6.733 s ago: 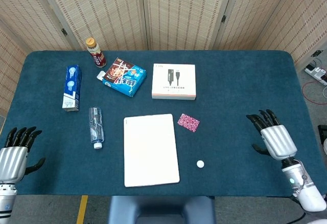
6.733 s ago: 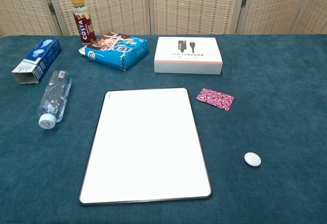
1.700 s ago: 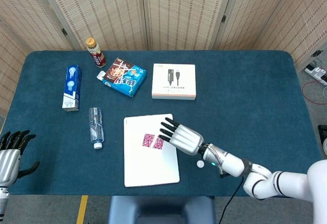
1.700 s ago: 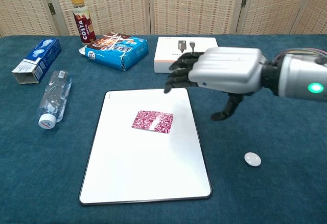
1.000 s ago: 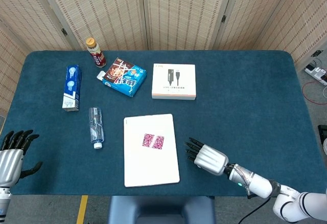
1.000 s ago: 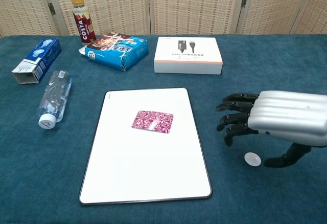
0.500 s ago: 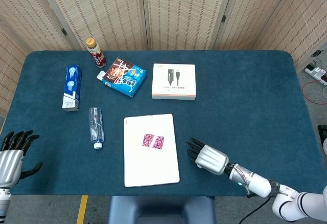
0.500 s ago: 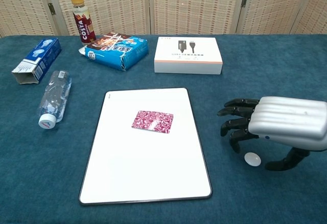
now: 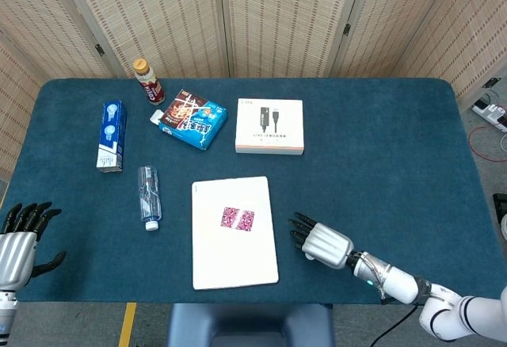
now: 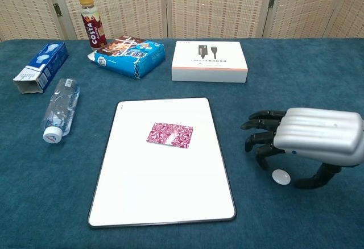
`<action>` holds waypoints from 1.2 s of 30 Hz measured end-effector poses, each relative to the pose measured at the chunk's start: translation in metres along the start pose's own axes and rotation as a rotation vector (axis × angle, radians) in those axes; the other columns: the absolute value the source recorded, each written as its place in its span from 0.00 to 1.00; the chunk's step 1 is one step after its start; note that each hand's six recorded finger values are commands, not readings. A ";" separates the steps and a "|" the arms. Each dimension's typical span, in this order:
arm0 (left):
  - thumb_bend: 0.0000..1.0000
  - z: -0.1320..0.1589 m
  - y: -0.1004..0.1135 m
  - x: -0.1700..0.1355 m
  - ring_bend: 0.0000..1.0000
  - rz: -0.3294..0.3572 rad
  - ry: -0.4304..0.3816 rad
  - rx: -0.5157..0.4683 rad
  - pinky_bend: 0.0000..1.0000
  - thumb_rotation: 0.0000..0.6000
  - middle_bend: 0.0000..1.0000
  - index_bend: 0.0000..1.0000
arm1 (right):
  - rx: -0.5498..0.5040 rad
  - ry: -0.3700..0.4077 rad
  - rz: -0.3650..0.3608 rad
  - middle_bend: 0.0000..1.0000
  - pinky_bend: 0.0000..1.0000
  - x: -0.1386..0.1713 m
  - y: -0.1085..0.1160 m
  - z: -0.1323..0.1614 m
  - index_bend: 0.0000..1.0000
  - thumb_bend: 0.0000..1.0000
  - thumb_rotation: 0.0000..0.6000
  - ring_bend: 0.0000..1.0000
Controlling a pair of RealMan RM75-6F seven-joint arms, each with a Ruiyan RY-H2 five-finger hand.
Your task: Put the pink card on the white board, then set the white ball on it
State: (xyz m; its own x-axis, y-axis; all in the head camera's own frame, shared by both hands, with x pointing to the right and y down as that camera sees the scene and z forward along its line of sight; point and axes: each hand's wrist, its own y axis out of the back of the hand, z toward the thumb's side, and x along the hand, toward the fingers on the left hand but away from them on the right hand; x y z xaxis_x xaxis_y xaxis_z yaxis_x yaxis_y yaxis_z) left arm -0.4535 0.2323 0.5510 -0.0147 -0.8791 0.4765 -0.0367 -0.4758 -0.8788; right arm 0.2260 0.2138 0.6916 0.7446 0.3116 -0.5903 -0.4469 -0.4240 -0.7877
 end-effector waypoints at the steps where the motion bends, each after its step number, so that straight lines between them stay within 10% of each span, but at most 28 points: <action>1: 0.26 0.000 0.000 0.000 0.13 0.000 0.000 0.001 0.00 1.00 0.16 0.23 | 0.000 0.001 0.000 0.25 0.00 0.000 0.000 0.000 0.42 0.25 1.00 0.03; 36: 0.26 -0.005 -0.001 -0.001 0.13 0.000 0.000 -0.009 0.00 1.00 0.16 0.24 | 0.017 -0.005 -0.014 0.27 0.00 -0.007 0.011 0.001 0.51 0.38 1.00 0.04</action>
State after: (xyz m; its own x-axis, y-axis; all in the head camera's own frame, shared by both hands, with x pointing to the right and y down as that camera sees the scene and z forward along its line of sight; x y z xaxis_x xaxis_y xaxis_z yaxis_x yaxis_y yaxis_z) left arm -0.4582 0.2342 0.5518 -0.0151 -0.8791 0.4764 -0.0455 -0.4753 -0.8786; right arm 0.2155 0.2081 0.6864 0.7484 0.3217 -0.5799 -0.4448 -0.4050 -0.7988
